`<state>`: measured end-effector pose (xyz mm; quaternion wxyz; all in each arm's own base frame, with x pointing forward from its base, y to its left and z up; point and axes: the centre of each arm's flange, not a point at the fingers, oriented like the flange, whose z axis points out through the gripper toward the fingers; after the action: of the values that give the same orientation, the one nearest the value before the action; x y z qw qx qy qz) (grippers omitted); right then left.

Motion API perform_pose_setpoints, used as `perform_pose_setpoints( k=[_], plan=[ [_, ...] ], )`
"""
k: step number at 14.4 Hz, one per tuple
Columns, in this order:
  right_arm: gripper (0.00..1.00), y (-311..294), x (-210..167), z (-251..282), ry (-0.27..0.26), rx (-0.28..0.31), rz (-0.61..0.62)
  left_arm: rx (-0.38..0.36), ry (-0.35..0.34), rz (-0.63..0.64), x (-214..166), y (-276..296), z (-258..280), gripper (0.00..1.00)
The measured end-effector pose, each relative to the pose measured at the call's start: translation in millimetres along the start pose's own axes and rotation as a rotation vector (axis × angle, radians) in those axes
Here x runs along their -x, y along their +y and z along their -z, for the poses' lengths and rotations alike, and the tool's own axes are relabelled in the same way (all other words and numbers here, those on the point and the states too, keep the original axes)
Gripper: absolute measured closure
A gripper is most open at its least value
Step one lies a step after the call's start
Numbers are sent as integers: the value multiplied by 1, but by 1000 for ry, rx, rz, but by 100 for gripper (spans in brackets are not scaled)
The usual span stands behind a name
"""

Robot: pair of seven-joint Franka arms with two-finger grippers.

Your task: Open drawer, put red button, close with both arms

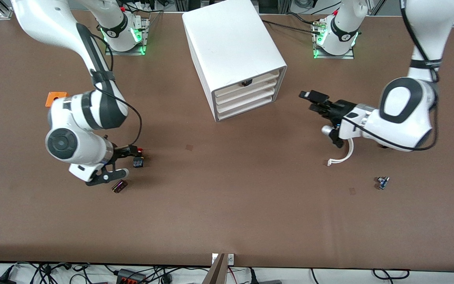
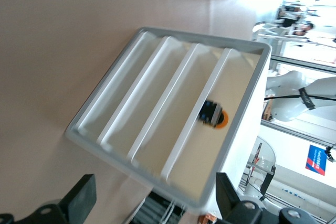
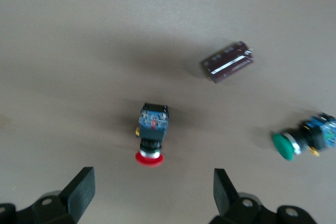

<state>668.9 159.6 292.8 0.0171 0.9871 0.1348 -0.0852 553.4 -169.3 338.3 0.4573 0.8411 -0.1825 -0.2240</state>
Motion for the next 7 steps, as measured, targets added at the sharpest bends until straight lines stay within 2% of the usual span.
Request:
perform_pose_setpoints(
  k=[2, 6, 7],
  plan=[
    [0, -2, -5, -23, -19, -13, -23, 21, 15, -80, -5, -7, -38, 0],
    [0, -12, -7, -51, -53, -52, -74, 183, 67, -159, 5, -51, -93, 2],
    [0, -13, -8, -59, -66, -53, -94, 207, 69, -176, 7, -62, -105, 13]
  ],
)
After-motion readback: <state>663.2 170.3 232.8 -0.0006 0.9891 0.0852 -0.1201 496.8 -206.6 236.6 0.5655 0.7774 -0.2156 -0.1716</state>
